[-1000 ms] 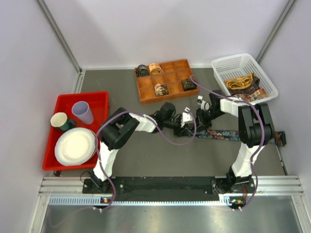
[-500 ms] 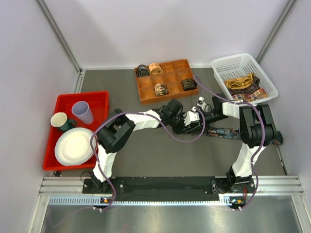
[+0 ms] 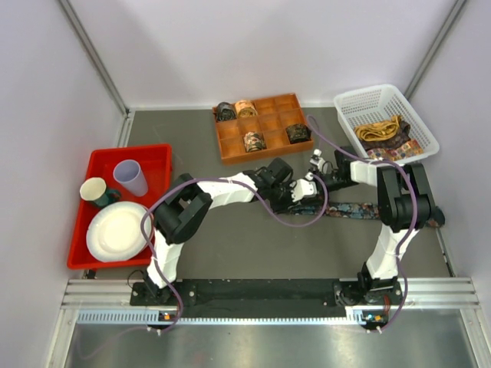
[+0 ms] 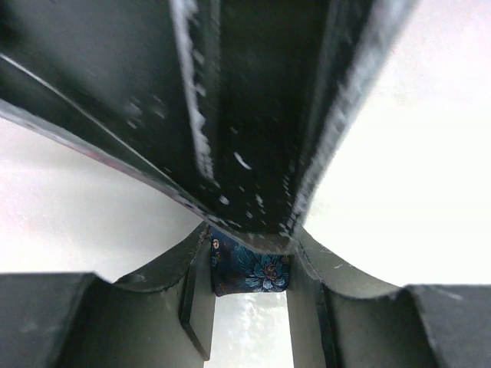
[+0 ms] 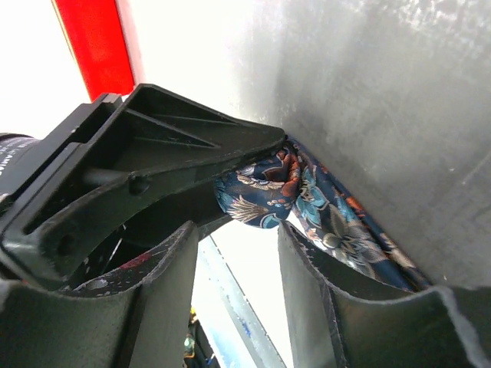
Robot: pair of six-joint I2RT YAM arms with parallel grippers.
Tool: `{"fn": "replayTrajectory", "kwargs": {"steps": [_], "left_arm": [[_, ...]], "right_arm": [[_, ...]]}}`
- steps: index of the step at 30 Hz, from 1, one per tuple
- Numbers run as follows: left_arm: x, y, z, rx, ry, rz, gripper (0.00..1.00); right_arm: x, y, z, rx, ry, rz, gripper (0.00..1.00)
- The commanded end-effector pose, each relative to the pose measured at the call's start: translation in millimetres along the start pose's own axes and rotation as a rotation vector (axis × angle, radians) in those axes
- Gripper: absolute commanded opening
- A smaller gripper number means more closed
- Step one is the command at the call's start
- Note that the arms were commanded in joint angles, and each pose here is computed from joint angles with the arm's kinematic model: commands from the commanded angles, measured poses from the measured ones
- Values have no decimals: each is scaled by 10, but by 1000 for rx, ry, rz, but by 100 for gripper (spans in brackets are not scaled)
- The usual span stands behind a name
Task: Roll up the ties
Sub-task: Roll the tie at the center of the board.
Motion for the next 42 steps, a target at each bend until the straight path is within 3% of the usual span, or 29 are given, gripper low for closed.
{"fn": "replayTrajectory", "kwargs": {"steps": [1, 17, 20, 21, 23, 25, 28, 31, 32, 33, 36, 42], "left_arm": [[-713, -929, -159, 332, -247, -124, 24], [-757, -903, -117, 313, -284, -127, 27], [-752, -899, -113, 311, -282, -126, 29], [-755, -897, -113, 310, -283, -128, 31], [-753, -903, -109, 313, -280, -132, 33], [-730, -881, -112, 304, -272, -138, 41], [-618, -790, -157, 219, -247, -189, 55], [-413, -616, -281, 18, -209, -240, 66], [-444, -668, -300, -21, -209, -263, 67], [-341, -455, -357, -138, -192, -223, 69], [-215, -314, -386, -275, -154, -202, 70], [-219, -229, -272, -430, -135, -124, 71]], "right_arm": [[157, 18, 46, 19, 58, -66, 45], [-15, -95, 371, 73, 5, -30, 37], [-71, -91, 385, 73, -22, -22, 19], [-110, -89, 391, 73, -40, -18, 2], [-154, -114, 387, 89, -62, -11, 0], [-226, -141, 380, 95, -94, -3, 0], [-304, -161, 356, 85, -140, 0, 0], [-362, -165, 316, 80, -177, 6, 0], [-402, -162, 297, 75, -199, 10, 0], [-416, -157, 284, 72, -207, 11, 0], [-476, -136, 267, 64, -239, 19, 0], [-594, -30, 224, 30, -290, 56, 0]]}}
Point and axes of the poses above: each gripper's point midway between its finger pads, its own z axis out along the fingers, its own x axis along the line the jaws close on, y = z × x, the point moved 1 cm from there along -z, back along the fingers, and after that the axes turned 6 degrees about z, right-handed, at the moved point
